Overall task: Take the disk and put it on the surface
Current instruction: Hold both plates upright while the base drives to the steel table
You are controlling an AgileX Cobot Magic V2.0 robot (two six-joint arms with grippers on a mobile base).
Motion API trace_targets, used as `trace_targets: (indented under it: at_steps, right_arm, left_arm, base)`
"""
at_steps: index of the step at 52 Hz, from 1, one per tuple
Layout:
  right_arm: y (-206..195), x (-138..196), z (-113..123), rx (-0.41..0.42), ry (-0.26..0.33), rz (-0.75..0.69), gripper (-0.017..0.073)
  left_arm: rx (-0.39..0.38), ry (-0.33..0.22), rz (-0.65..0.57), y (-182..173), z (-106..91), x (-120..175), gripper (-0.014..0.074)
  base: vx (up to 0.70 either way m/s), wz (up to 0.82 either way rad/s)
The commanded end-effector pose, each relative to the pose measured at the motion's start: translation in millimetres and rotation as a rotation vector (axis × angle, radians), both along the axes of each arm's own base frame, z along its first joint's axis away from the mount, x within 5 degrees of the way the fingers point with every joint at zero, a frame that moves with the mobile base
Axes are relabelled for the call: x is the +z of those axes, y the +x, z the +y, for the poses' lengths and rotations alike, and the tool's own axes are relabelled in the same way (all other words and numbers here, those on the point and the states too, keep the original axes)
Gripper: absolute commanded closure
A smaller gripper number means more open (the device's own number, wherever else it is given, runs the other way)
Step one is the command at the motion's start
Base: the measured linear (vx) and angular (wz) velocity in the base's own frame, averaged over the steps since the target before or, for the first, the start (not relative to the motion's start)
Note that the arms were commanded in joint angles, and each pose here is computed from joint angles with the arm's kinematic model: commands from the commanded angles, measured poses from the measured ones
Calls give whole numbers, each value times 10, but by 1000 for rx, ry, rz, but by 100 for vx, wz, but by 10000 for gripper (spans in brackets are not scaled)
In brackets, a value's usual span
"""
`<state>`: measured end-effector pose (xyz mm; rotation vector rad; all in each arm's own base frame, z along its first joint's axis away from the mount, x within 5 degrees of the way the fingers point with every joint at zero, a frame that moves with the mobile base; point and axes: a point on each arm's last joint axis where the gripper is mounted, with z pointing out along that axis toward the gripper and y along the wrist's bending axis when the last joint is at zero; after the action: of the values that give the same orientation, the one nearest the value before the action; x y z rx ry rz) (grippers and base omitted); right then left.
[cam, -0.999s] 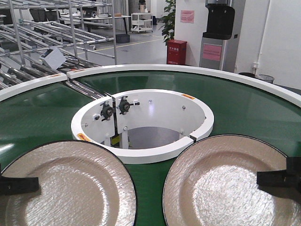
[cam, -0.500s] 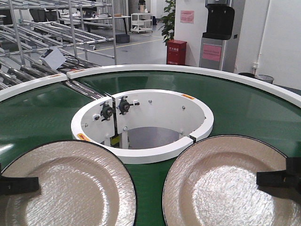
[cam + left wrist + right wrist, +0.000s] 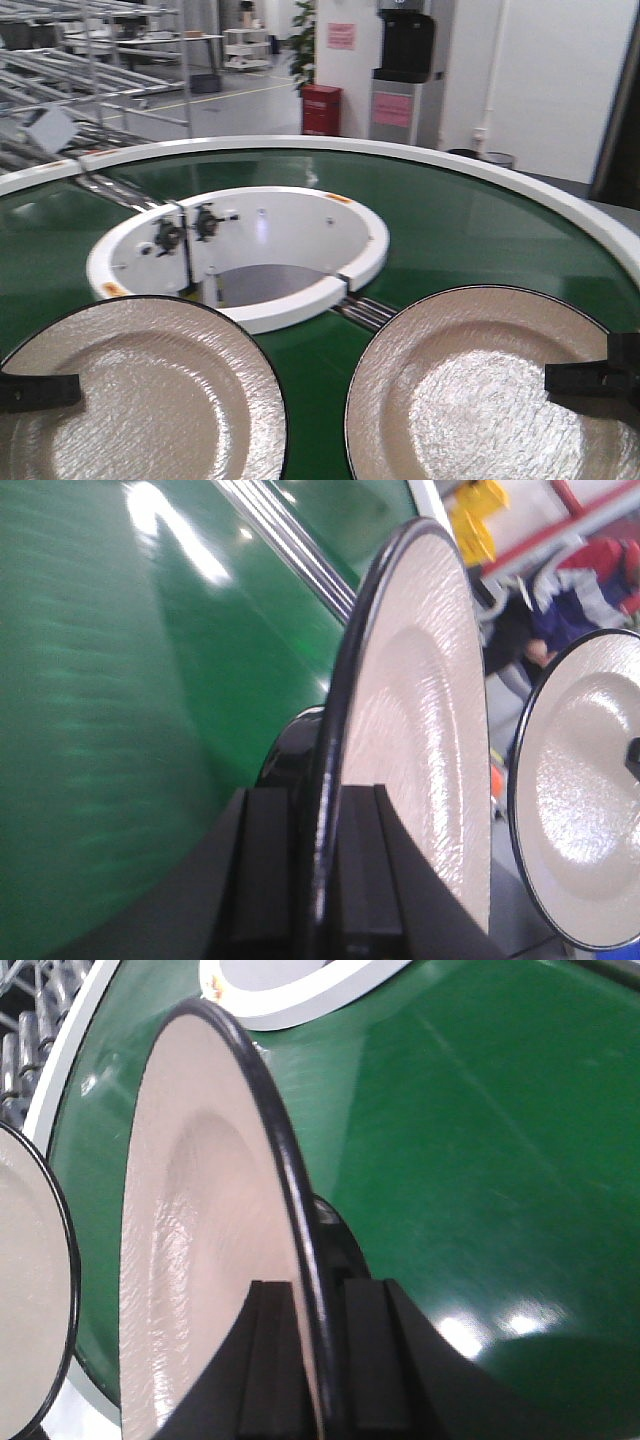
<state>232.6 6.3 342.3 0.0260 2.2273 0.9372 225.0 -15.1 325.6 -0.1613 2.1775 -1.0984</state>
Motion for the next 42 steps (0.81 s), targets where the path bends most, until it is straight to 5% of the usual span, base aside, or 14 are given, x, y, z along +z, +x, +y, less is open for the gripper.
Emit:
trace_targets:
  at_steps: [1,42]
  right_arm:
    - [-24,242,38,-27,93,-95,568]
    - [-24,242,38,-27,93,-95,568]
  left_arm:
    - [5,-119,-83,-31,-61,254,596]
    - [2,-120,-83,-33,-63,255,596]
  base:
    - [-15,-49]
    - [-16,-60]
